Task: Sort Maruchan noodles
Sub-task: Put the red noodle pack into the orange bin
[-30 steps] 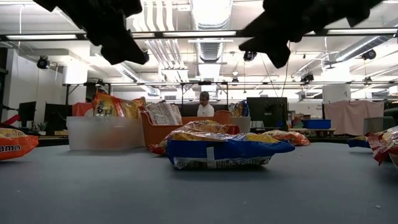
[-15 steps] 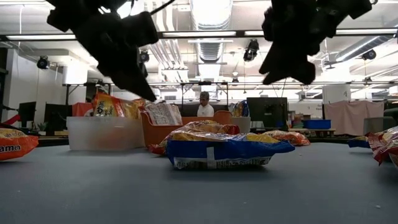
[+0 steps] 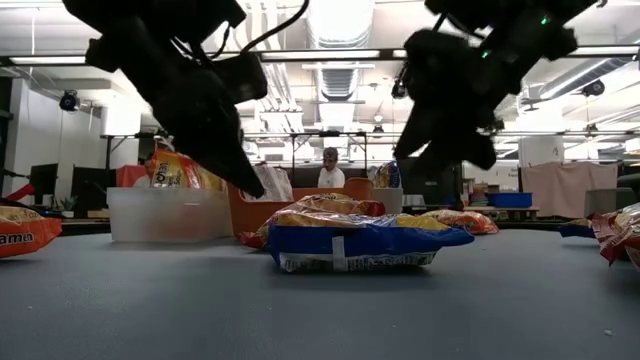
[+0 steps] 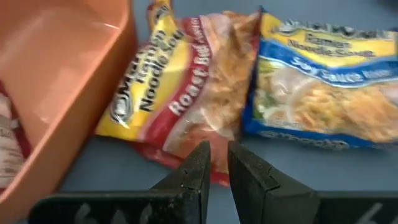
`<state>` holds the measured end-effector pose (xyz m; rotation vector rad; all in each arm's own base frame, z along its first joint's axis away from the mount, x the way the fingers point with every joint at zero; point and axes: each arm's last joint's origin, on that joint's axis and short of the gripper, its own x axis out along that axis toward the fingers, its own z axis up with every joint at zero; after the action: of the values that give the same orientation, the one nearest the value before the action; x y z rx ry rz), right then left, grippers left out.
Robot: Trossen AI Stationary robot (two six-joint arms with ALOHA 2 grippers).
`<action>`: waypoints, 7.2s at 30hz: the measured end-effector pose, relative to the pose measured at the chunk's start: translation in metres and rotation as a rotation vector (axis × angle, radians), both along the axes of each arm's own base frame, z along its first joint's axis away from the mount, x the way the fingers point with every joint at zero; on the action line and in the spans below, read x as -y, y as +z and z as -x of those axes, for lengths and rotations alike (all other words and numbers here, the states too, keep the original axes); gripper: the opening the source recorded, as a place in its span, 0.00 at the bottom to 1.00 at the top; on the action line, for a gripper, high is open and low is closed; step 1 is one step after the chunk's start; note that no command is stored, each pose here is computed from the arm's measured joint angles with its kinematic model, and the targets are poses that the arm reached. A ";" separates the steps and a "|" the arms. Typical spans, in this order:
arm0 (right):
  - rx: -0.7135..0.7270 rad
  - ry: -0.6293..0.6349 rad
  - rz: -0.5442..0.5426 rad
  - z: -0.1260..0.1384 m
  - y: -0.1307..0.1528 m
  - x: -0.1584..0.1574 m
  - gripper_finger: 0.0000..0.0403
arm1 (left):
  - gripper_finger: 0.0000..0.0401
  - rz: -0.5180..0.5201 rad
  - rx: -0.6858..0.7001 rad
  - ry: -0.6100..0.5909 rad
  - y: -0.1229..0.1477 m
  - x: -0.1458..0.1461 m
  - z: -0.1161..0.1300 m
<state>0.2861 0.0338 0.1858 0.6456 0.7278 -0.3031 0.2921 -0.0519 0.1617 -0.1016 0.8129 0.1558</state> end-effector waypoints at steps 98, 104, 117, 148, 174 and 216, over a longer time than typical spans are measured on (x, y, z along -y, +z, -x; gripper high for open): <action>0.139 0.486 0.963 -0.016 -0.020 -0.076 0.02 | 0.32 0.205 0.538 0.024 0.012 0.015 0.031; 0.121 0.536 1.064 -0.013 -0.019 -0.083 0.02 | 0.54 0.148 0.552 0.086 -0.007 0.016 0.022; 0.104 0.617 1.185 -0.011 -0.018 -0.090 0.02 | 0.74 -0.064 0.581 0.026 -0.032 0.014 0.007; 0.055 0.680 1.355 -0.010 -0.017 -0.092 0.02 | 0.62 -0.080 0.579 0.079 -0.048 0.002 0.000; 0.020 0.679 1.338 -0.008 -0.025 -0.095 0.02 | 0.46 -0.049 0.598 0.042 -0.055 0.009 -0.026; 0.099 0.210 0.648 0.022 0.020 -0.059 0.13 | 0.00 -0.059 0.544 0.021 -0.005 0.007 -0.010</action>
<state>0.2637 0.0929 0.2057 -0.0306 0.5516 -0.2896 0.3021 -0.0588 0.1568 -0.0908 0.2645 0.1616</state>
